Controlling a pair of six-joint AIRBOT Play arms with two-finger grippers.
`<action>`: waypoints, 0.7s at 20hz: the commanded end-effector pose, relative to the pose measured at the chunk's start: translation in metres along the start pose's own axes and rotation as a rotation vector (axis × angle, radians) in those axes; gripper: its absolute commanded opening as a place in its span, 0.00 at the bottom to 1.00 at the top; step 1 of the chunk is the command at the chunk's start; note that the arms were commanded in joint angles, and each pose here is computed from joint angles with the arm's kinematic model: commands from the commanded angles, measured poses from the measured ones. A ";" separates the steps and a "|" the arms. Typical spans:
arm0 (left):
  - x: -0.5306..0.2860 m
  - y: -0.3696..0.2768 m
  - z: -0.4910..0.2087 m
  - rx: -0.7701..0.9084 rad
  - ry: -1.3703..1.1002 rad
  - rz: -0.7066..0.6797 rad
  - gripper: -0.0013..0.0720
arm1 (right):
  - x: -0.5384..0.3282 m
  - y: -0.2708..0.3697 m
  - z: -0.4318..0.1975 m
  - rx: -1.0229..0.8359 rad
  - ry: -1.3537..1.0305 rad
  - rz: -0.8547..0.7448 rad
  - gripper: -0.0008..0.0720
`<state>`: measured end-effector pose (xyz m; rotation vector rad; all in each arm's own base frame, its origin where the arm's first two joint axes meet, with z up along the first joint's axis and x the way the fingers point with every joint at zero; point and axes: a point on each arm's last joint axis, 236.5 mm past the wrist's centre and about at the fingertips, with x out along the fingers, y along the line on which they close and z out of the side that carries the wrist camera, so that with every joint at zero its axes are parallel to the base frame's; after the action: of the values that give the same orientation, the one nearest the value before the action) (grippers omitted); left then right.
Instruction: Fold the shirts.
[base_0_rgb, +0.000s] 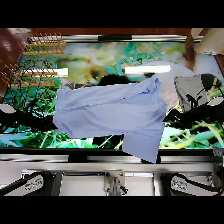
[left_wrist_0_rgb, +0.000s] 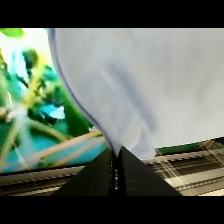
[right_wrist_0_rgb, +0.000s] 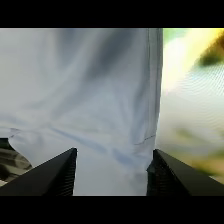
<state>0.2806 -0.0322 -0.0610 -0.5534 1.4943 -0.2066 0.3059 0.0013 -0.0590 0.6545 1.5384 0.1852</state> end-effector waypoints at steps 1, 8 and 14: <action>-0.002 -0.002 -0.003 0.008 0.010 -0.004 0.06 | 0.011 0.000 0.007 -0.008 -0.026 -0.022 0.81; -0.007 -0.006 -0.005 0.019 0.005 -0.006 0.06 | 0.041 0.001 -0.005 -0.051 0.085 -0.044 0.81; -0.008 -0.006 -0.005 0.022 0.000 -0.006 0.06 | 0.014 -0.001 -0.016 -0.080 0.155 -0.021 0.81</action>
<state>0.2766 -0.0347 -0.0514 -0.5422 1.4909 -0.2263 0.2999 0.0162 -0.0794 0.5728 1.6405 0.2520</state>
